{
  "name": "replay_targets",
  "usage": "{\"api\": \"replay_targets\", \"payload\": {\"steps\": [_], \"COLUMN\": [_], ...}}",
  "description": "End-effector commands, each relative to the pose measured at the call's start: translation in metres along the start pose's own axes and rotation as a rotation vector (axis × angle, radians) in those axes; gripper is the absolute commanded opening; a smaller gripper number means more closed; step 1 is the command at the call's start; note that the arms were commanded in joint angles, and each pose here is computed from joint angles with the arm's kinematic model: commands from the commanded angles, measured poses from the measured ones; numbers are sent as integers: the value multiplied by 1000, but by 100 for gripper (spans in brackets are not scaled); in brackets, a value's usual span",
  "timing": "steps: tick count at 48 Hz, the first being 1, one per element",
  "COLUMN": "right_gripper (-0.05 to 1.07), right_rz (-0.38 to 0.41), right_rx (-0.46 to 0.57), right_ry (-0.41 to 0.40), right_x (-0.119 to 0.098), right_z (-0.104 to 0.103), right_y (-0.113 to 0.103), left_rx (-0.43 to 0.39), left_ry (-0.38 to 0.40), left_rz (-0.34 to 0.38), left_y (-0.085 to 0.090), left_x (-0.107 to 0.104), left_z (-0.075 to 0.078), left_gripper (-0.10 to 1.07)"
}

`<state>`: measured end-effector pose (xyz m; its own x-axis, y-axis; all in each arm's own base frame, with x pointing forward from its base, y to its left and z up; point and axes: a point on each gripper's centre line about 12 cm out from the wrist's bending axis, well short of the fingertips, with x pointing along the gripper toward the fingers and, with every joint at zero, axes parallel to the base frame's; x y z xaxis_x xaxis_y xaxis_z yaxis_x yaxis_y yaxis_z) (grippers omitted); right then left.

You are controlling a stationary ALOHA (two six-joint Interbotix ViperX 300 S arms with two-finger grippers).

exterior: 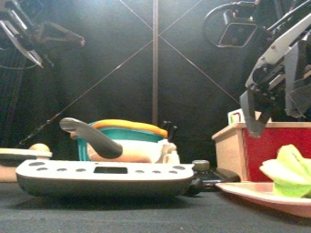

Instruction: Grab carrot bottom

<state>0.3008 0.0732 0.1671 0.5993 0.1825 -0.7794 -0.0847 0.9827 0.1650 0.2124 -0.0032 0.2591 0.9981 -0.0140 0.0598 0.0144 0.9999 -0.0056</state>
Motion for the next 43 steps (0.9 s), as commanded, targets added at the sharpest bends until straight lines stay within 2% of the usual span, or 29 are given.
{"api": "replay_targets", "payload": {"steps": [1,6,13,22,30,43], "right_gripper": [98,98,98,98,97,90], "right_rz": [3,-17,-74,-117,-125,-115], "right_rx": [1,2,-6,79,150,169], "right_ry": [-104,-192,-307,-393,-371,-307], "right_x": [-14,-20,-25,-17,5,37], "right_z": [27,49,75,97,108,124], "right_y": [0,-8,-31,-57,-69,-70], "left_rx": [-3,-1,2,2,-4,-4], "left_ry": [-21,-23,-28,-26,-18,-17], "left_rz": [1,1,2,2,2,-2], "left_y": [0,0,0,0,0,-1], "left_x": [2,2,3,3,2,1], "left_z": [6,7,8,8,5,4], "left_gripper": [-2,-2,-2,-2,-2,-2]}}
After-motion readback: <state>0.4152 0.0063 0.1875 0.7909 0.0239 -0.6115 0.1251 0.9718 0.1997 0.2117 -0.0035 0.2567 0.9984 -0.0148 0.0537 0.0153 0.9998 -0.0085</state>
